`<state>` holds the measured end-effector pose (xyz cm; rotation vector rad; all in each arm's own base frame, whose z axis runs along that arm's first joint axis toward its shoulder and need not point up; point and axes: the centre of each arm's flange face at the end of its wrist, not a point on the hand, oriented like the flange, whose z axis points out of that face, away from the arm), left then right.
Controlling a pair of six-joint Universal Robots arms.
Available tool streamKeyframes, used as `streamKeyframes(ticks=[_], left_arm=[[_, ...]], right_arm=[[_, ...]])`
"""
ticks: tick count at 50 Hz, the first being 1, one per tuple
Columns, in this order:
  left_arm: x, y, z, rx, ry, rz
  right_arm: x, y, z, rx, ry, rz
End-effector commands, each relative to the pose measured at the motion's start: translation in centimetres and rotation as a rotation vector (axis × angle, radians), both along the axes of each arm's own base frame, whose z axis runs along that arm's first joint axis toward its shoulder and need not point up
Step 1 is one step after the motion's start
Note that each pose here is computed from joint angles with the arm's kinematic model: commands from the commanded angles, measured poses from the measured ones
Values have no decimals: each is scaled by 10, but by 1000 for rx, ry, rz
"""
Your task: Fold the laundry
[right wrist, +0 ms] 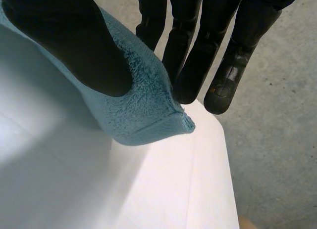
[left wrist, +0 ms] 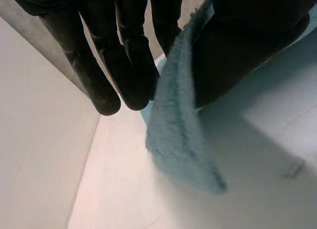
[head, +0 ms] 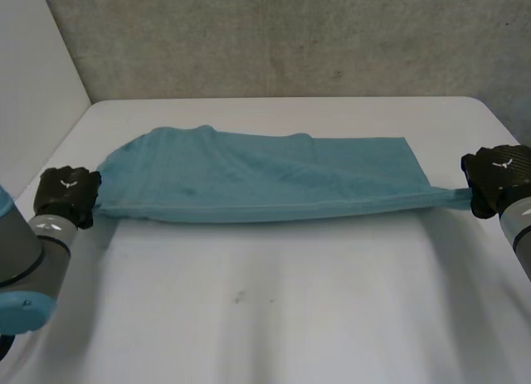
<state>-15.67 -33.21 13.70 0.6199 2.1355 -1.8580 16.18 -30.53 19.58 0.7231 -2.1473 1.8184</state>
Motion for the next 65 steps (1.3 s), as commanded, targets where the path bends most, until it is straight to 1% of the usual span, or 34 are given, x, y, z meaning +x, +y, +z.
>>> streamKeyframes(ticks=[1, 3, 5, 6, 8, 9, 10, 11, 12, 14, 15, 17, 23, 26, 27, 28, 29, 30, 33, 34, 35, 36, 37, 38, 39, 40, 41, 42, 43, 44, 48, 56, 62, 65], left_arm=[[0, 21, 28, -39, -3, -7], [1, 28, 37, -40, -15, -7], [4, 34, 44, -29, -34, -4], [7, 40, 50, -6, -60, 2], [11, 48, 56, 26, -90, 7], [13, 57, 60, 71, -126, 4], [15, 67, 63, 120, -165, -2], [15, 67, 63, 121, -165, -2], [17, 76, 66, 170, -196, -11], [17, 85, 69, 211, -218, -25], [18, 90, 71, 231, -224, -35], [16, 94, 74, 238, -219, -54], [11, 86, 73, 203, -191, -129], [8, 68, 57, 200, -190, -152], [5, 55, 47, 187, -200, -165], [5, 55, 47, 187, -200, -165], [2, 42, 43, 160, -202, -167], [-2, 30, 39, 135, -204, -177], [-7, 19, 35, 111, -206, -190], [-12, 5, 28, 85, -207, -199], [-18, -8, 25, 51, -208, -208], [-18, -9, 25, 50, -208, -208], [-26, -22, 21, 16, -211, -223], [-32, -34, 17, -13, -211, -233], [-32, -34, 17, -13, -211, -233], [-36, -46, 12, -34, -213, -229], [-39, -58, 8, -50, -216, -218], [-39, -58, 8, -50, -216, -218], [-41, -68, 4, -62, -218, -205], [-42, -78, 1, -73, -220, -191], [-46, -94, -7, -95, -222, -186], [-54, -112, -17, -130, -227, -195], [-68, -100, -25, -119, -299, -246], [-74, -93, -26, -128, -347, -268]], right_arm=[[-2, 11, -3, 120, 65, 19], [-1, 24, 0, 217, 123, 64], [-4, 30, 6, 251, 155, 84], [-4, 30, 6, 251, 155, 84], [-18, 41, 17, 317, 229, 91], [-18, 41, 17, 318, 229, 91], [-26, 47, 22, 356, 284, 95], [-33, 54, 27, 393, 342, 102], [-33, 54, 27, 393, 343, 102], [-45, 66, 36, 442, 426, 114], [-45, 66, 37, 442, 427, 115], [-49, 70, 48, 410, 480, 135], [-45, 68, 55, 362, 470, 181], [-44, 56, 43, 373, 438, 200], [-44, 44, 33, 371, 418, 193], [-44, 30, 24, 358, 398, 183], [-44, 30, 24, 358, 398, 183], [-37, 19, 17, 329, 385, 193], [-14, 1, 10, 259, 379, 215], [-7, -9, 4, 245, 376, 204], [-7, -9, 4, 245, 376, 204], [-2, -19, -5, 243, 384, 185], [1, -31, -15, 241, 396, 160], [1, -31, -15, 241, 396, 159], [3, -44, -22, 226, 406, 132], [3, -44, -22, 226, 406, 132], [4, -56, -30, 206, 415, 112], [6, -68, -35, 179, 419, 96], [6, -68, -35, 179, 419, 96], [8, -78, -40, 148, 419, 90], [17, -104, -52, 50, 414, 84], [30, -133, -61, -96, 405, 70], [39, -130, -70, -85, 401, 80], [40, -128, -73, -75, 362, 74]])
